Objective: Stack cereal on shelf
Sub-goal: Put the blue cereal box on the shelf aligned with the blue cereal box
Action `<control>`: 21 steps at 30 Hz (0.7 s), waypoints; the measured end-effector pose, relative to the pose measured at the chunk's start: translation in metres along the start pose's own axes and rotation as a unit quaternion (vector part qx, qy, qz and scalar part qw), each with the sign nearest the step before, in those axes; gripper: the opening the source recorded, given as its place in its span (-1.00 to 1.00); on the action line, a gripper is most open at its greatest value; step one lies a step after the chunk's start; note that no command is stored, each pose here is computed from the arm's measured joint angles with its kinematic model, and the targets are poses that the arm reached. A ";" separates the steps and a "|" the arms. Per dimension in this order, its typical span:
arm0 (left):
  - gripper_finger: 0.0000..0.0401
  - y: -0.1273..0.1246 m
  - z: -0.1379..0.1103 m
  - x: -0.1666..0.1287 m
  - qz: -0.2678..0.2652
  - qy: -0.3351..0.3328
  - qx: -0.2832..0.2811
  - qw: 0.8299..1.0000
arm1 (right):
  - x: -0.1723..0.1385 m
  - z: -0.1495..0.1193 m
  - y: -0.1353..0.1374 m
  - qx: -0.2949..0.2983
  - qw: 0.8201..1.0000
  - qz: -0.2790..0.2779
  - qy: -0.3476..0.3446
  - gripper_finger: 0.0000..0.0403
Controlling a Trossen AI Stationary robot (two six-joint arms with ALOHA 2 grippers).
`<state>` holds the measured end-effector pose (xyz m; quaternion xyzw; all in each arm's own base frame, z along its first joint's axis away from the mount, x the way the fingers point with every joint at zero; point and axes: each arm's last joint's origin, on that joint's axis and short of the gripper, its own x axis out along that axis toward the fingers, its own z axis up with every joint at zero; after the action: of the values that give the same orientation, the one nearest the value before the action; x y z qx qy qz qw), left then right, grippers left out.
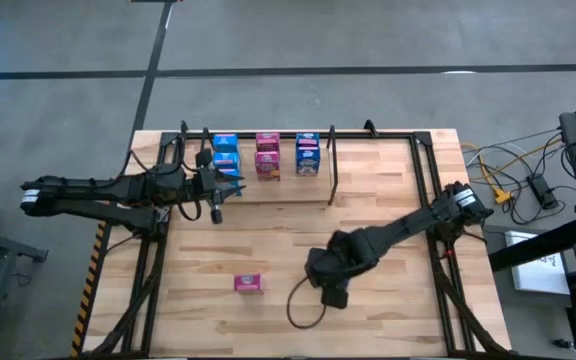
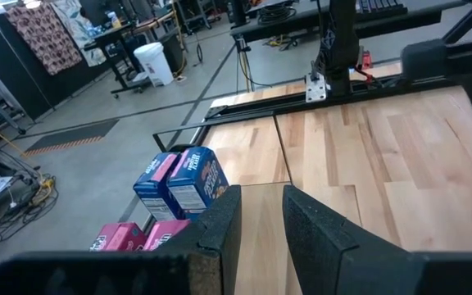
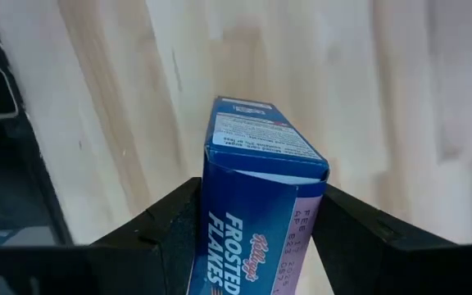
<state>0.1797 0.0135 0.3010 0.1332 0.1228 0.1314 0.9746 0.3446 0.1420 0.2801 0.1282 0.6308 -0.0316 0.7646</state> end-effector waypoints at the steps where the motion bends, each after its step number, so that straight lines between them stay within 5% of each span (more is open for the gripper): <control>1: -0.63 0.000 0.000 0.000 0.000 0.000 0.001 1.000 | -0.004 0.005 -0.004 -0.010 1.000 0.001 -0.008 -0.01; 9: -0.63 0.000 0.000 0.000 0.000 0.000 0.008 1.000 | -0.033 0.045 -0.047 -0.110 0.991 -0.019 -0.073 -0.01; 21: -0.63 0.000 0.001 0.000 0.001 -0.003 0.010 1.000 | -0.071 0.083 -0.119 -0.246 0.946 -0.166 -0.133 -0.01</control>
<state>0.1798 0.0135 0.3019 0.1433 0.1215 0.1305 0.9735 0.3841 -0.0007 0.3449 -0.1759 0.5238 -0.0188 0.8333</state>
